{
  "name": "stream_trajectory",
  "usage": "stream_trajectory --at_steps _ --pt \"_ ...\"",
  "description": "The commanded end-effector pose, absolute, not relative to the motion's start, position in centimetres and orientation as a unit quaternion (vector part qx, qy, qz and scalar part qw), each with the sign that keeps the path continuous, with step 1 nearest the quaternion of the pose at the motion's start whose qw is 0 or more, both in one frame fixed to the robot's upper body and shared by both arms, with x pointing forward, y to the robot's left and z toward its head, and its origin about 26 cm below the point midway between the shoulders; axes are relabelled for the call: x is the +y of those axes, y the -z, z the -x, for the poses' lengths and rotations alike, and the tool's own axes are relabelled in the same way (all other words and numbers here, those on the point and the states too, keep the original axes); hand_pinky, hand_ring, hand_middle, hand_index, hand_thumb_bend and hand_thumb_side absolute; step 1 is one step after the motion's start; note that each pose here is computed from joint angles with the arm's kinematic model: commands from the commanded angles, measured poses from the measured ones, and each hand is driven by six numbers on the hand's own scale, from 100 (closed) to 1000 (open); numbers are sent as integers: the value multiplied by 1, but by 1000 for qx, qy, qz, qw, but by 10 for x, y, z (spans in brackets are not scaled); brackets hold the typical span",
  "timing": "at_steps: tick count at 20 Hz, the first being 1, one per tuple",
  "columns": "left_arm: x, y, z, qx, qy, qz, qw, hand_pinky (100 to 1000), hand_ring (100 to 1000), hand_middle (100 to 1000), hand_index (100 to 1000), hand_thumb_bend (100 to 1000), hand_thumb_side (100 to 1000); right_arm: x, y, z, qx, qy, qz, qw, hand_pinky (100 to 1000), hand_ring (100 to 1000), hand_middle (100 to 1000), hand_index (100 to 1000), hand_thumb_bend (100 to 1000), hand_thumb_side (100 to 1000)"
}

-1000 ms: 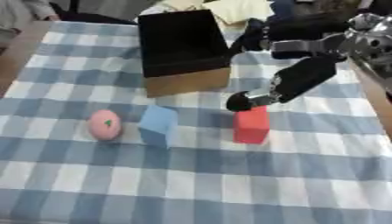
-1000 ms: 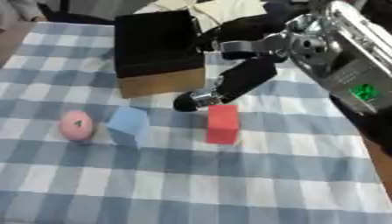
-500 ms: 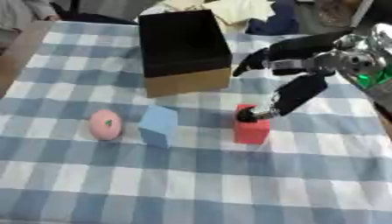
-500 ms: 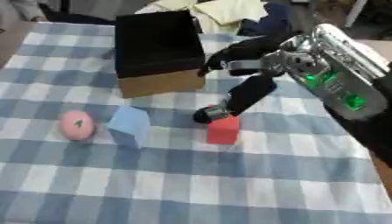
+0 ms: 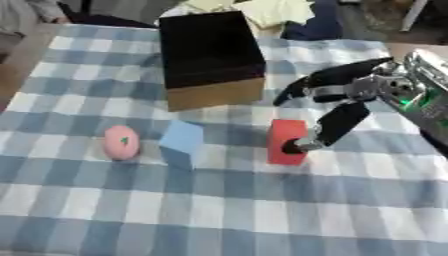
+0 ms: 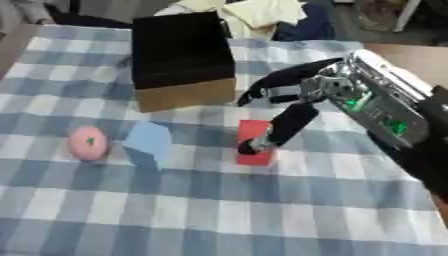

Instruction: Pick up objects on the table and place them in the box.

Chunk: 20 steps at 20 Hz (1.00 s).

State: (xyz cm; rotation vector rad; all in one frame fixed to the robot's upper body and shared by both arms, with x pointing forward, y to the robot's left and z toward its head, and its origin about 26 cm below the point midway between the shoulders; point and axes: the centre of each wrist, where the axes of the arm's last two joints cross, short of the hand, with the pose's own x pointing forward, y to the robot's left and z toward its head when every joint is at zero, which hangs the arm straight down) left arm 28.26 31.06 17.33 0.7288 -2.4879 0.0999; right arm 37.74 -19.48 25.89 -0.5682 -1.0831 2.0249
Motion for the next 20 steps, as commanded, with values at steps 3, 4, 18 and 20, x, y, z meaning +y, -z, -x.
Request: stream_trajectory --at_steps 3,4,18,20 --pt "312 -182 -281 -927 -24 -273 257 577 787 781 880 180 1000 -205 -264 -384 -416 -784 251 386 998 986 954 1000 504 758" --pt "312 -182 -281 -927 -25 -273 257 577 787 781 879 180 1000 -206 -264 -385 -414 -783 256 387 993 982 954 1000 536 781" --pt "311 -181 -281 -927 -22 -271 259 576 788 779 871 172 1000 -205 -250 -399 -397 -790 274 380 966 938 939 1000 591 809" --pt "311 -181 -281 -927 -21 -271 259 576 788 779 870 168 1000 -204 -248 -401 -398 -790 267 382 963 932 939 1000 558 789"
